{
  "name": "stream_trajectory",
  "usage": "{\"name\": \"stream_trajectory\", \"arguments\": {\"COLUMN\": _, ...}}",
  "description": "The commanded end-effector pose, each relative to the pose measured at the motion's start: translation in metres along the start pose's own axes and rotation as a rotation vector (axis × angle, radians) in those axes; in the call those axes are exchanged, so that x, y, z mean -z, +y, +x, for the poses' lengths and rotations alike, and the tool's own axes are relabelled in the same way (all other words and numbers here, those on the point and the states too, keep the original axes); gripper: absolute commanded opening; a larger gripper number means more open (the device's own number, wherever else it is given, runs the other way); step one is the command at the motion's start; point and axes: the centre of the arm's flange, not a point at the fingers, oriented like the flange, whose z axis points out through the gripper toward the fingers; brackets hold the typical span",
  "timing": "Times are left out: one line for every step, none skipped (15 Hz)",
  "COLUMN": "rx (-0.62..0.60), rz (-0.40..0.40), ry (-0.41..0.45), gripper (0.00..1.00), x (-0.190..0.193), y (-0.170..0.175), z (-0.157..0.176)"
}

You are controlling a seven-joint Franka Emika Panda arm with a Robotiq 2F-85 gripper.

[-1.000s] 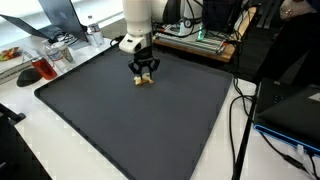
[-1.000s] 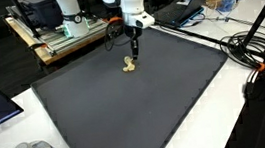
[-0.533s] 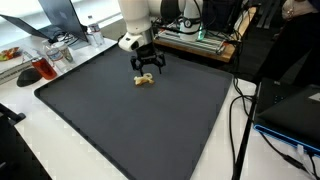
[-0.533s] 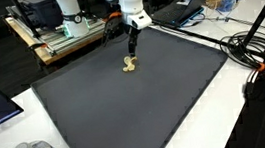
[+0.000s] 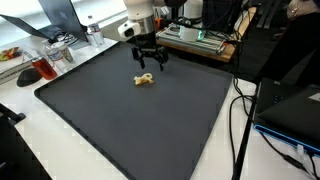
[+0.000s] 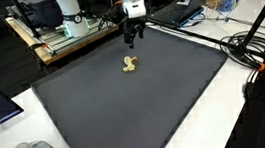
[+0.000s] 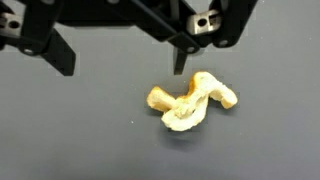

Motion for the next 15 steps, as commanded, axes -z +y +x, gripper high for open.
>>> {"name": "stream_trajectory", "arguments": {"rx": -0.19, "rz": -0.065, "ry": 0.023, "gripper": 1.0, "x": 0.009, "y": -0.025, "z": -0.008}}
{"name": "stream_trajectory", "arguments": {"rx": -0.241, "rz": -0.079, "ry": 0.023, "gripper": 1.0, "x": 0.009, "y": -0.029, "z": -0.007}}
{"name": "stream_trajectory", "arguments": {"rx": -0.277, "rz": -0.079, "ry": 0.026, "gripper": 1.0, "x": 0.009, "y": -0.031, "z": -0.008}}
{"name": "stream_trajectory", "arguments": {"rx": -0.31, "rz": -0.073, "ry": 0.038, "gripper": 1.0, "x": 0.007, "y": -0.033, "z": -0.01}}
{"name": "stream_trajectory", "arguments": {"rx": -0.341, "rz": -0.065, "ry": 0.053, "gripper": 1.0, "x": 0.004, "y": -0.033, "z": -0.015}}
{"name": "stream_trajectory", "arguments": {"rx": -0.36, "rz": -0.065, "ry": 0.086, "gripper": 1.0, "x": 0.001, "y": -0.033, "z": -0.02}}
{"name": "stream_trajectory", "arguments": {"rx": -0.357, "rz": -0.06, "ry": 0.128, "gripper": 1.0, "x": -0.005, "y": -0.033, "z": -0.028}}
{"name": "stream_trajectory", "arguments": {"rx": -0.364, "rz": -0.031, "ry": 0.148, "gripper": 1.0, "x": -0.01, "y": -0.034, "z": -0.034}}
{"name": "stream_trajectory", "arguments": {"rx": -0.384, "rz": -0.018, "ry": 0.18, "gripper": 1.0, "x": -0.017, "y": -0.033, "z": -0.043}}
{"name": "stream_trajectory", "arguments": {"rx": -0.411, "rz": -0.022, "ry": 0.216, "gripper": 1.0, "x": -0.023, "y": -0.03, "z": -0.051}}
{"name": "stream_trajectory", "arguments": {"rx": -0.442, "rz": -0.019, "ry": 0.247, "gripper": 1.0, "x": -0.028, "y": -0.026, "z": -0.062}}
{"name": "stream_trajectory", "arguments": {"rx": -0.474, "rz": -0.021, "ry": 0.28, "gripper": 1.0, "x": -0.032, "y": -0.022, "z": -0.071}}
{"name": "stream_trajectory", "arguments": {"rx": -0.502, "rz": -0.022, "ry": 0.315, "gripper": 1.0, "x": -0.035, "y": -0.017, "z": -0.081}}
{"name": "stream_trajectory", "arguments": {"rx": -0.524, "rz": -0.024, "ry": 0.349, "gripper": 1.0, "x": -0.038, "y": -0.013, "z": -0.089}}
{"name": "stream_trajectory", "arguments": {"rx": -0.547, "rz": -0.027, "ry": 0.379, "gripper": 1.0, "x": -0.041, "y": -0.01, "z": -0.097}}
